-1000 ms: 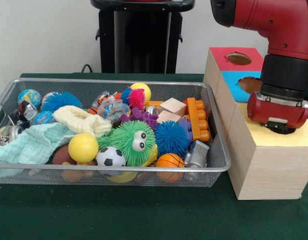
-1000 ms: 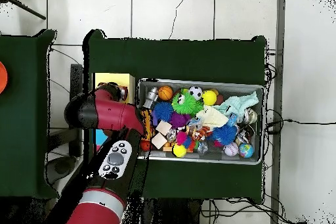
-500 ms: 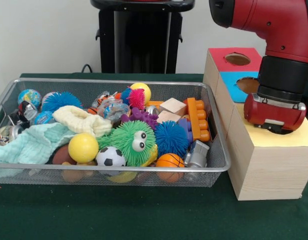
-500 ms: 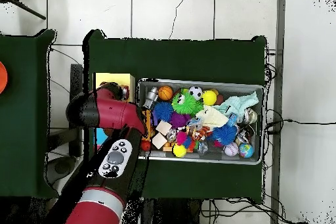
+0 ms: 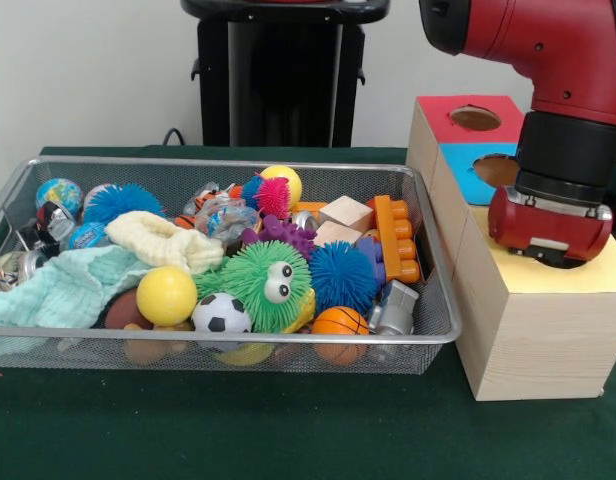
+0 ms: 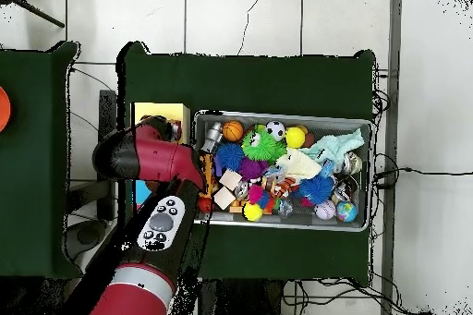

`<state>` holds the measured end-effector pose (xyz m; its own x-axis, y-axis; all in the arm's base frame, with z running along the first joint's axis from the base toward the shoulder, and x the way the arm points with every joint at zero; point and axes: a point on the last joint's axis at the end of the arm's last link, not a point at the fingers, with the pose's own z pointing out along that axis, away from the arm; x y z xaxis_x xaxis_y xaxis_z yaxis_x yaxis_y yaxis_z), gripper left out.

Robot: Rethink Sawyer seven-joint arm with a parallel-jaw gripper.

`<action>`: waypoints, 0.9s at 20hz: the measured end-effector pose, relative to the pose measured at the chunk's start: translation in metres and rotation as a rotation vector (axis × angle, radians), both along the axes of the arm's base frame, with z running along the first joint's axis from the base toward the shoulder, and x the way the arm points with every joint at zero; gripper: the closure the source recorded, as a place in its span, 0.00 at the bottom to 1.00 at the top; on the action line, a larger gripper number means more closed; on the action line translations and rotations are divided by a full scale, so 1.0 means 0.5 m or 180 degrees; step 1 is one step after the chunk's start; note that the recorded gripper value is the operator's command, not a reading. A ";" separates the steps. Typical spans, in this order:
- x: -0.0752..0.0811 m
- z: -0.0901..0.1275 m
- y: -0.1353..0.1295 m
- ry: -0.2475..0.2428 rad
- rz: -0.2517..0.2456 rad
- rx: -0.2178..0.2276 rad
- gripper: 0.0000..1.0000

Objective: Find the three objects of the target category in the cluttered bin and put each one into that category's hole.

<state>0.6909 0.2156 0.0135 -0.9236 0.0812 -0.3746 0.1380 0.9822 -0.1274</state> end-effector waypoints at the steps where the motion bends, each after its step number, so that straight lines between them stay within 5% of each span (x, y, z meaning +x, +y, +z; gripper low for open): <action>1: 0.000 0.000 0.000 0.0001 0.0000 0.0002 1.00; 10: -0.007 0.011 -0.004 0.0103 -0.0060 0.0088 1.00; 18: -0.007 0.051 -0.009 0.0278 -0.0176 0.0309 1.00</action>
<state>0.6872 0.2111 0.0388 -0.9455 0.1647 -0.2810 0.1847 0.9817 -0.0461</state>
